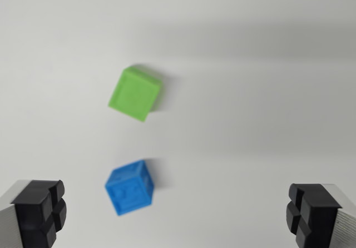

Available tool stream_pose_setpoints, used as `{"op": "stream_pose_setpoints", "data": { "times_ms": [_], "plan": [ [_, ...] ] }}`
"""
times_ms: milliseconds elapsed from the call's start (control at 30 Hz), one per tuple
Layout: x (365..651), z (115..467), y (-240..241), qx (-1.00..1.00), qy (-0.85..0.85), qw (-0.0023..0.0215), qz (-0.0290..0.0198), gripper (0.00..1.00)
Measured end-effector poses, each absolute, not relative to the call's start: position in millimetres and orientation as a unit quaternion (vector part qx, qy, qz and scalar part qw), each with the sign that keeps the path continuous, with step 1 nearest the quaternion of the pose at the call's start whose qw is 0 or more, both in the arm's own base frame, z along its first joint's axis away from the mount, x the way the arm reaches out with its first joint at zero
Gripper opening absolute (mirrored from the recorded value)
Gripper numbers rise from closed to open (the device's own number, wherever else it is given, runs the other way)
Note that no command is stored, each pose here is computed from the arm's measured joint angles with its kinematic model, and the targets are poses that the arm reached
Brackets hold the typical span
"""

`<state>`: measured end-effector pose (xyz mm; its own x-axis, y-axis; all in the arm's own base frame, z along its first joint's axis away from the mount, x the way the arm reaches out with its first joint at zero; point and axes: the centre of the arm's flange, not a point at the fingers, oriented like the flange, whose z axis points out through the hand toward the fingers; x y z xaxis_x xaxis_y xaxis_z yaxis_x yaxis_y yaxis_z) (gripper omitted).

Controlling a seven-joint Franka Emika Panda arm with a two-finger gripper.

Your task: Stack cube

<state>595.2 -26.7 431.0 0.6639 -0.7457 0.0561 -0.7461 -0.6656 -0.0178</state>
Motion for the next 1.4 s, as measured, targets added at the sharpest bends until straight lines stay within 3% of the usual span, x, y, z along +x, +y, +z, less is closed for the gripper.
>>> {"op": "stream_pose_setpoints", "data": {
  "times_ms": [667, 1400],
  "plan": [
    [594, 428, -26, 0.912, -0.409, 0.0042, 0.027, 1.0],
    [574, 396, -17, 0.919, -0.393, 0.0044, 0.0231, 1.0]
  ]
}}
